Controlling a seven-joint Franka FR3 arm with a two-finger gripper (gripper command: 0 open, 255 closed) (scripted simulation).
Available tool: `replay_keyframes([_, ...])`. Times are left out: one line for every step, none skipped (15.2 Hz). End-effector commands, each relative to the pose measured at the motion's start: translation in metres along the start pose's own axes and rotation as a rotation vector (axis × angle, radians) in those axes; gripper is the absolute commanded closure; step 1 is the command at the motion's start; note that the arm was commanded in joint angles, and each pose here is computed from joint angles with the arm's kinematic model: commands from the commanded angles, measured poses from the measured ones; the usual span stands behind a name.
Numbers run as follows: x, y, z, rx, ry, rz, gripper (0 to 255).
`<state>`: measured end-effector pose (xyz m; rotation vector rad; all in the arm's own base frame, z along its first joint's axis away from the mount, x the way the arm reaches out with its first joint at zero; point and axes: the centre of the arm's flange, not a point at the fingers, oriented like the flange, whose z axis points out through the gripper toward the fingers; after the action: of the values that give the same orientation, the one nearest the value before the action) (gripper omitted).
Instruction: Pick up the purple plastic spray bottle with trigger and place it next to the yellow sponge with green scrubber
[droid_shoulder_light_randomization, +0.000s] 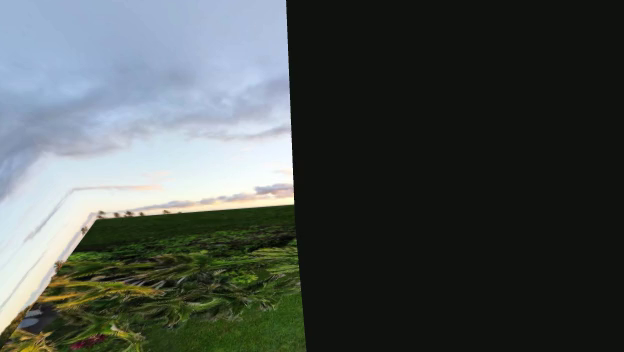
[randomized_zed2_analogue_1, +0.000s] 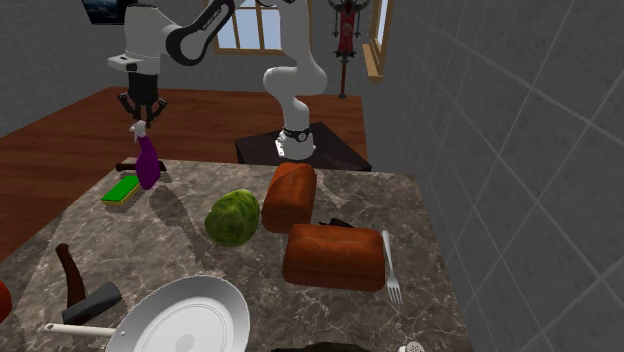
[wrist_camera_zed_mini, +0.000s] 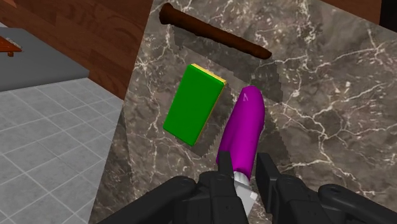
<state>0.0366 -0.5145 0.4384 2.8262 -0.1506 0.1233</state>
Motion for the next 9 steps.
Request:
replay_keyframes([-0.0003,-0.0012,0.0041,-0.001,0.0,0.0,255])
replay_keyframes([-0.0003,-0.0012,0.0041,-0.001,0.0,0.0,255])
replay_keyframes([-0.0003,-0.0012,0.0041,-0.001,0.0,0.0,255])
replay_keyframes([-0.0003,-0.0012,0.0041,-0.001,0.0,0.0,255])
replay_keyframes([-0.0003,-0.0012,0.0041,-0.001,0.0,0.0,255])
replay_keyframes([-0.0003,-0.0012,0.0041,-0.001,0.0,0.0,255])
replay_keyframes([-0.0003,-0.0012,0.0041,-0.001,0.0,0.0,255])
replay_keyframes([-0.0003,-0.0012,0.0041,-0.001,0.0,0.0,0])
replay_keyframes([-0.0002,-0.0012,0.0041,-0.001,0.0,0.0,0])
